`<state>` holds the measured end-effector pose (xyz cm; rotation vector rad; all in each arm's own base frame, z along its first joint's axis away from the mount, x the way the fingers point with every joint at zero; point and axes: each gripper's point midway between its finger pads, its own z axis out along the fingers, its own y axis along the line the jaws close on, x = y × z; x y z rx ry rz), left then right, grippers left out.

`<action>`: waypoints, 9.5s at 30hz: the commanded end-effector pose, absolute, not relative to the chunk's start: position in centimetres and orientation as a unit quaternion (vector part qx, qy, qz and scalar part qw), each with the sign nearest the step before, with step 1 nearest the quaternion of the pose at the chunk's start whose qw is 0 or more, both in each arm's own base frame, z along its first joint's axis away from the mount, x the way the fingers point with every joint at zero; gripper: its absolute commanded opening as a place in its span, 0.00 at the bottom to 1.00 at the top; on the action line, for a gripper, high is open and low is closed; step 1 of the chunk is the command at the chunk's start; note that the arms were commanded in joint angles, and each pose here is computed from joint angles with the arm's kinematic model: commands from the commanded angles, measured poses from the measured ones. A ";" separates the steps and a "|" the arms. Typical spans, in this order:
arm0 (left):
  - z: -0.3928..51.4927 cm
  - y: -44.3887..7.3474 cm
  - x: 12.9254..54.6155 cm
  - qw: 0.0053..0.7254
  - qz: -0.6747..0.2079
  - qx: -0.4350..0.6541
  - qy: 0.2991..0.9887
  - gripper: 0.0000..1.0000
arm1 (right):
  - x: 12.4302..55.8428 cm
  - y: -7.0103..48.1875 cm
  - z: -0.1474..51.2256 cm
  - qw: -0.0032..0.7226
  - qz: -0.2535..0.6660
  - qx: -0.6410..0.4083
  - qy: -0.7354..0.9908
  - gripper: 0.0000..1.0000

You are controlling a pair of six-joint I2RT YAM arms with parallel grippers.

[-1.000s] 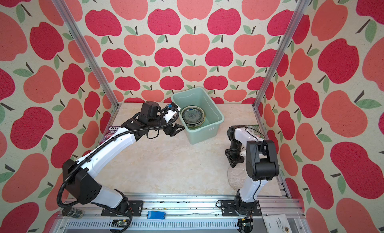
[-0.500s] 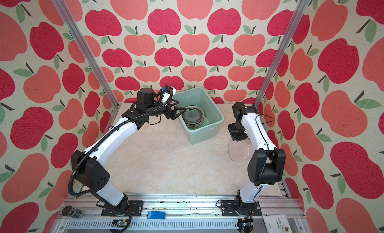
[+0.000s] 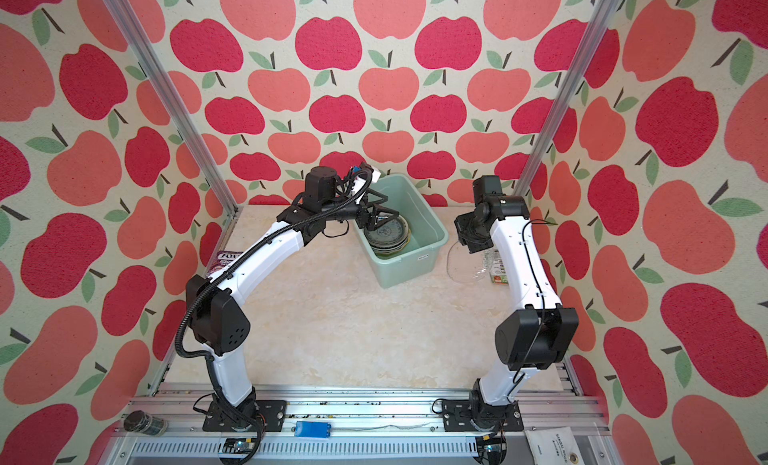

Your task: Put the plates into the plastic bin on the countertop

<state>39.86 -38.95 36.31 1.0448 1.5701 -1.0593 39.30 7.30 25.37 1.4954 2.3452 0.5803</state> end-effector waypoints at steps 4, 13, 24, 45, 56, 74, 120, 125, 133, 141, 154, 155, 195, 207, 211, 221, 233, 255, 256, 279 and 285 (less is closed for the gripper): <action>36.3 -40.9 38.2 0.467 -0.451 0.457 0.608 0.86 | 41.5 8.7 29.2 0.174 0.283 0.517 0.789 0.00; 33.7 -43.2 38.5 0.427 -0.466 0.440 0.638 0.73 | 43.1 10.1 32.6 0.205 0.351 0.507 0.760 0.00; 31.3 -46.6 38.7 0.411 -0.452 0.439 0.659 0.61 | 43.3 12.2 34.1 0.209 0.393 0.492 0.748 0.00; 29.4 -49.0 40.6 0.451 -0.381 0.429 0.684 0.33 | 40.8 13.3 34.7 0.198 0.415 0.485 0.744 0.00; 28.5 -48.7 42.1 0.466 -0.327 0.422 0.705 0.12 | 41.0 13.6 34.8 0.197 0.424 0.480 0.742 0.00; 31.9 -44.1 45.0 0.450 -0.339 0.353 0.747 0.00 | 41.6 12.6 39.7 0.369 0.469 0.265 0.757 0.48; 31.3 -31.5 46.1 0.242 -0.421 0.191 0.853 0.00 | 41.5 23.4 33.1 0.318 0.511 -0.117 0.790 0.11; 31.2 -31.6 45.9 0.237 -0.422 0.193 0.854 0.00 | 42.0 23.6 32.7 0.316 0.511 -0.117 0.790 0.11; 31.2 -31.6 45.7 0.239 -0.417 0.196 0.855 0.00 | 43.2 23.8 32.3 0.322 0.506 -0.120 0.791 0.27; 31.2 -31.1 46.7 0.256 -0.400 0.185 0.861 0.00 | 44.0 24.0 32.2 0.318 0.507 -0.116 0.792 0.06; 32.8 -28.0 49.8 0.371 -0.280 0.198 0.863 0.55 | 45.0 24.5 31.2 0.290 0.470 -0.051 0.832 0.00; 33.1 -27.5 50.1 0.382 -0.266 0.202 0.862 0.59 | 45.0 24.6 31.1 0.290 0.460 -0.048 0.838 0.00; 36.2 0.3 42.0 0.578 -0.037 -0.043 0.814 0.99 | 50.1 26.4 18.5 0.179 0.222 0.454 0.844 0.00; 35.7 2.9 42.2 0.582 -0.049 -0.048 0.810 0.99 | 49.9 27.0 15.5 0.173 0.179 0.506 0.826 0.00; 36.0 3.0 42.2 0.586 -0.049 -0.053 0.807 0.99 | 49.9 26.7 14.5 0.172 0.165 0.510 0.827 0.00; 36.3 3.2 42.4 0.584 -0.051 -0.060 0.808 0.99 | 50.3 26.7 13.4 0.165 0.165 0.506 0.830 0.09; 36.5 3.5 43.3 0.583 -0.052 -0.072 0.808 0.99 | 50.0 26.8 12.6 0.147 0.168 0.506 0.833 0.29; 34.5 3.6 47.1 0.576 -0.098 -0.118 0.803 0.99 | 53.1 28.4 24.7 0.310 0.242 0.217 0.894 0.79; 34.3 3.6 47.3 0.576 -0.100 -0.123 0.802 0.99 | 53.3 28.7 25.7 0.326 0.246 0.189 0.893 0.79; 23.3 5.2 46.8 0.519 -0.085 -0.171 0.833 0.99 | 48.8 5.9 31.7 0.588 0.106 0.011 0.802 0.70; 18.1 6.9 42.7 0.491 -0.017 -0.176 0.853 0.99 | 44.5 -1.1 25.4 0.565 0.037 0.062 0.822 0.69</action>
